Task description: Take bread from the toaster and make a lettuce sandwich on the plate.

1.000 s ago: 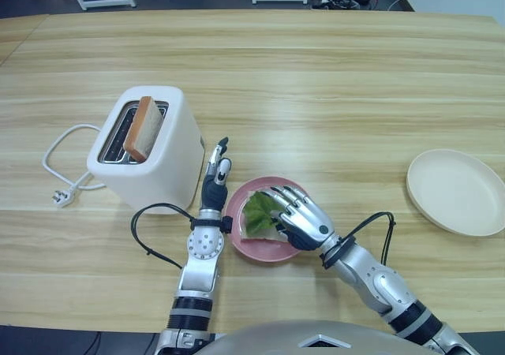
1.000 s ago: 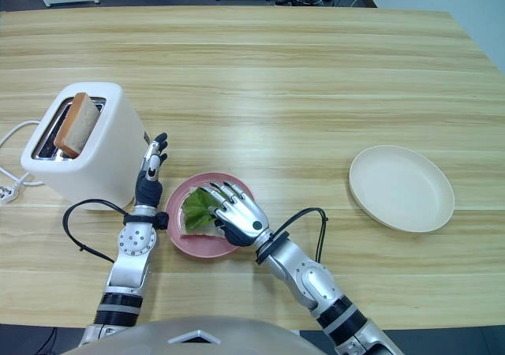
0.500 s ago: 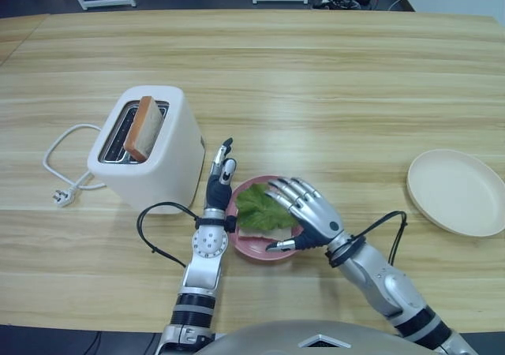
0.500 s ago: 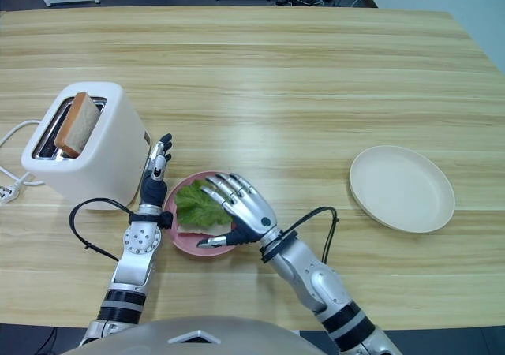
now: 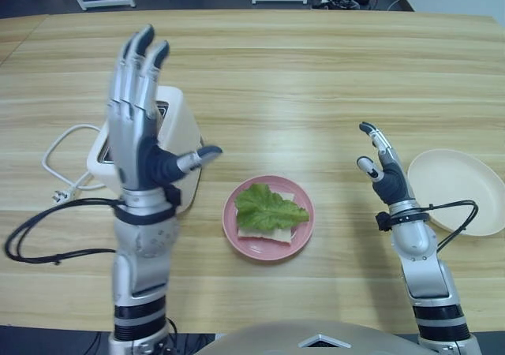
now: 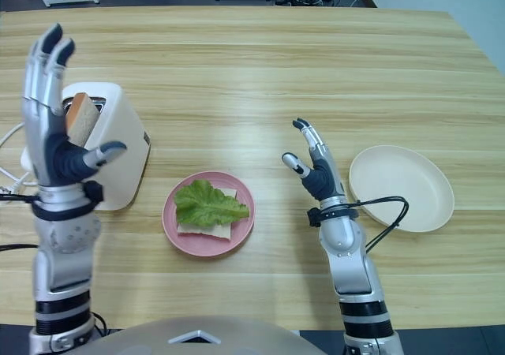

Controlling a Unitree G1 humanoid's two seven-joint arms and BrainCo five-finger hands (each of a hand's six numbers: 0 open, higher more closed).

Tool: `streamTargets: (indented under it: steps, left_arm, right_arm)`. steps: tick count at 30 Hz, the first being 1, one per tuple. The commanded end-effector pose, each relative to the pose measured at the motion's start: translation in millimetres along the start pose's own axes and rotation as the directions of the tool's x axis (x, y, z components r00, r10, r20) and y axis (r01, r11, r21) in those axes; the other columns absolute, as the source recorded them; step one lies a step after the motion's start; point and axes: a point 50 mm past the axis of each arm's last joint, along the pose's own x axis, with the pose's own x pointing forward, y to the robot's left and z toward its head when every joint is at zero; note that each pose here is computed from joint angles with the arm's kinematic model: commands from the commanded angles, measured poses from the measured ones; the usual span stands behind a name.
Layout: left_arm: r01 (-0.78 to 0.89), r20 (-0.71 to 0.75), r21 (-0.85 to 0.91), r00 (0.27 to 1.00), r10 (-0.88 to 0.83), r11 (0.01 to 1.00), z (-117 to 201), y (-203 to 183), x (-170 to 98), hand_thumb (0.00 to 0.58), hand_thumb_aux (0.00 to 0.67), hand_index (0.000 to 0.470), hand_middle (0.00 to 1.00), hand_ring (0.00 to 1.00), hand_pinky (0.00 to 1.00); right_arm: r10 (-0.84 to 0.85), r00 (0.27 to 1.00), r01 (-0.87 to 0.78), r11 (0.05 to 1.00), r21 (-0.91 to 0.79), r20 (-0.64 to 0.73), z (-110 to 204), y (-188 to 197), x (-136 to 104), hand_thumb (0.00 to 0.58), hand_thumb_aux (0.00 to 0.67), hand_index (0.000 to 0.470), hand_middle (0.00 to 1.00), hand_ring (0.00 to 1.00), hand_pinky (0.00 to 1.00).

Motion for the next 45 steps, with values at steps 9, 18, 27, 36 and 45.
streamTargets:
  steps: [9, 18, 27, 36, 45]
  left_arm:
    - [0.513, -0.535, 0.215, 0.774, -0.339, 0.831, -94, -25, -39, 0.000, 0.000, 0.000, 0.00, 0.00, 0.00]
    - [0.482, -0.521, 0.174, 0.785, -0.335, 0.859, -87, -27, -38, 0.580, 0.670, 0.470, 1.00, 1.00, 1.00]
    - [0.082, -0.218, 0.281, 0.976, -0.020, 0.956, -51, 1, -8, 0.580, 0.670, 0.470, 1.00, 1.00, 1.00]
    - [-0.240, 0.063, -0.372, 0.957, 0.283, 0.896, 14, 28, 11, 0.580, 0.670, 0.470, 1.00, 1.00, 1.00]
    - [0.424, 0.222, -0.860, 0.812, -0.540, 0.284, 14, -67, -14, 0.580, 0.670, 0.470, 1.00, 1.00, 1.00]
  right_arm:
    - [0.010, 0.999, -0.010, 1.000, 0.004, -0.045, -10, 8, -5, 0.000, 0.000, 0.000, 0.00, 0.00, 0.00]
    - [0.015, 0.998, -0.016, 1.000, -0.003, -0.067, -15, 10, -8, 0.000, 0.000, 0.000, 0.00, 0.00, 0.00]
    - [0.023, 0.997, -0.023, 1.000, -0.004, -0.078, -16, 12, -8, 0.000, 0.000, 0.000, 0.00, 0.00, 0.00]
    - [0.021, 0.994, -0.021, 1.000, 0.003, -0.111, -25, 15, -8, 0.000, 0.000, 0.000, 0.00, 0.00, 0.00]
    - [0.021, 0.987, -0.018, 1.000, 0.020, -0.157, -40, 15, -5, 0.000, 0.000, 0.000, 0.00, 0.00, 0.00]
